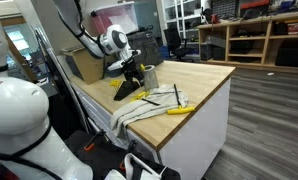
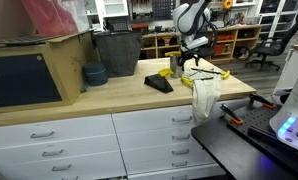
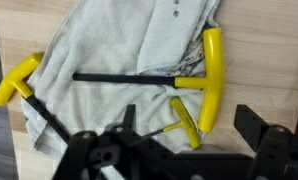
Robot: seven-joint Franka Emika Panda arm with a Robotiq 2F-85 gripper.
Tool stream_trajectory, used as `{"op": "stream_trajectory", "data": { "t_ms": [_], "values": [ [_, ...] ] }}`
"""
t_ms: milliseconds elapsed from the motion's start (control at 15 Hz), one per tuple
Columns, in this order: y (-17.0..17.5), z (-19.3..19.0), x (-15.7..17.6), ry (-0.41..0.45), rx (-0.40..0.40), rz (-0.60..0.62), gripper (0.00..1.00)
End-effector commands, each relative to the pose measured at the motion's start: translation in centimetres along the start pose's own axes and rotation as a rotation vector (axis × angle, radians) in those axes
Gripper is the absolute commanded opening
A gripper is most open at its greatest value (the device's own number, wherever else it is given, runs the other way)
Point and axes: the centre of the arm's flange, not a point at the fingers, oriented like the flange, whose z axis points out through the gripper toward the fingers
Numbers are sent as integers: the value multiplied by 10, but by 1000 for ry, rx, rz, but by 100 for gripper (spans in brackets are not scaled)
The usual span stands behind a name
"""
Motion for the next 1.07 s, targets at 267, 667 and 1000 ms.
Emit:
{"op": "stream_trajectory", "data": {
  "t_ms": [267, 667, 1000],
  "values": [
    [-3, -3, -1, 9, -5, 150, 100],
    [29, 45, -32, -81, 0, 372, 100],
    [69, 74, -37, -198, 19, 625, 100]
  ]
}}
